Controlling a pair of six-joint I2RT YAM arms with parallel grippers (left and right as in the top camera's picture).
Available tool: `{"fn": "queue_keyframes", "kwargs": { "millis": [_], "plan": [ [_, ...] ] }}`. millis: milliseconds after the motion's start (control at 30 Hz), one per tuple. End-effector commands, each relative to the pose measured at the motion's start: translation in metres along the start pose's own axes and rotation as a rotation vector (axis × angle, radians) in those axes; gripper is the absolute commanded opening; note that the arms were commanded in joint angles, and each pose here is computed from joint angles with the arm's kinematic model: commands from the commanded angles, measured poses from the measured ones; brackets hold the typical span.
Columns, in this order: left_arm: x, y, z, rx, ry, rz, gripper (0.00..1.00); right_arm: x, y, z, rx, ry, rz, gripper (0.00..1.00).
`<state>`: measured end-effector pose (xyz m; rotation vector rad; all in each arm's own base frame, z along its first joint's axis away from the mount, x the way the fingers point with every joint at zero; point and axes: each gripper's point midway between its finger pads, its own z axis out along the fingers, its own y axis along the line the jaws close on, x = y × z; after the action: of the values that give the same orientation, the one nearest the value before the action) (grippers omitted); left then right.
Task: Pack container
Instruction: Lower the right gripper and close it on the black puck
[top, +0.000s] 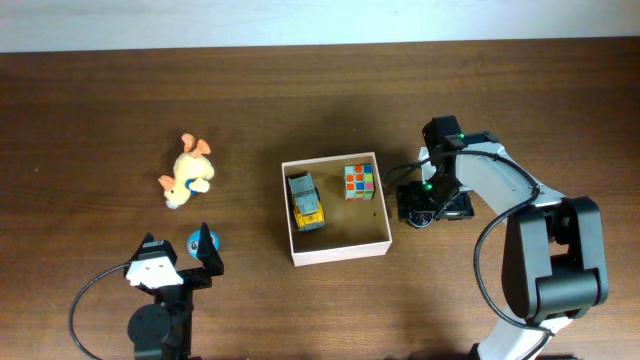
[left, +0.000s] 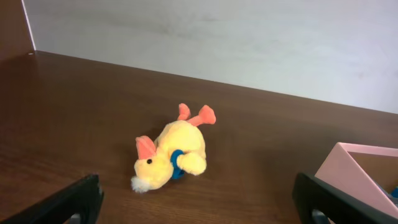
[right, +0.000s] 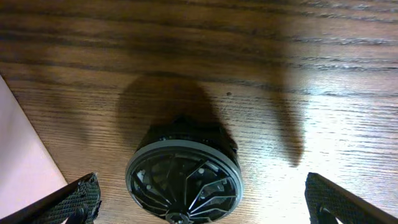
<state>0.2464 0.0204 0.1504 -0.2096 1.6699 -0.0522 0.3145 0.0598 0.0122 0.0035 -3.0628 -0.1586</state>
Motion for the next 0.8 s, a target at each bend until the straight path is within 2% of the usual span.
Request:
{"fn": "queue_keyframes", "kwargs": {
  "millis": [0,333,700,767],
  "plan": [
    [0.001,-0.001,0.0,0.008,0.0,-0.005,0.99,0.0,0.005,-0.003,-0.016,-0.011,0.009,0.96],
    [0.001,-0.001,0.0,0.008,0.0,-0.005,0.99,-0.009,0.002,0.003,-0.004,-0.058,0.028,0.8],
    [0.001,-0.001,0.0,0.008,0.0,-0.006,0.99,-0.007,-0.015,0.009,0.091,-0.065,0.004,0.8],
    [0.001,-0.001,0.0,0.008,0.0,-0.005,0.99,-0.008,-0.015,0.009,0.09,-0.066,0.004,0.76]
  ]
}}
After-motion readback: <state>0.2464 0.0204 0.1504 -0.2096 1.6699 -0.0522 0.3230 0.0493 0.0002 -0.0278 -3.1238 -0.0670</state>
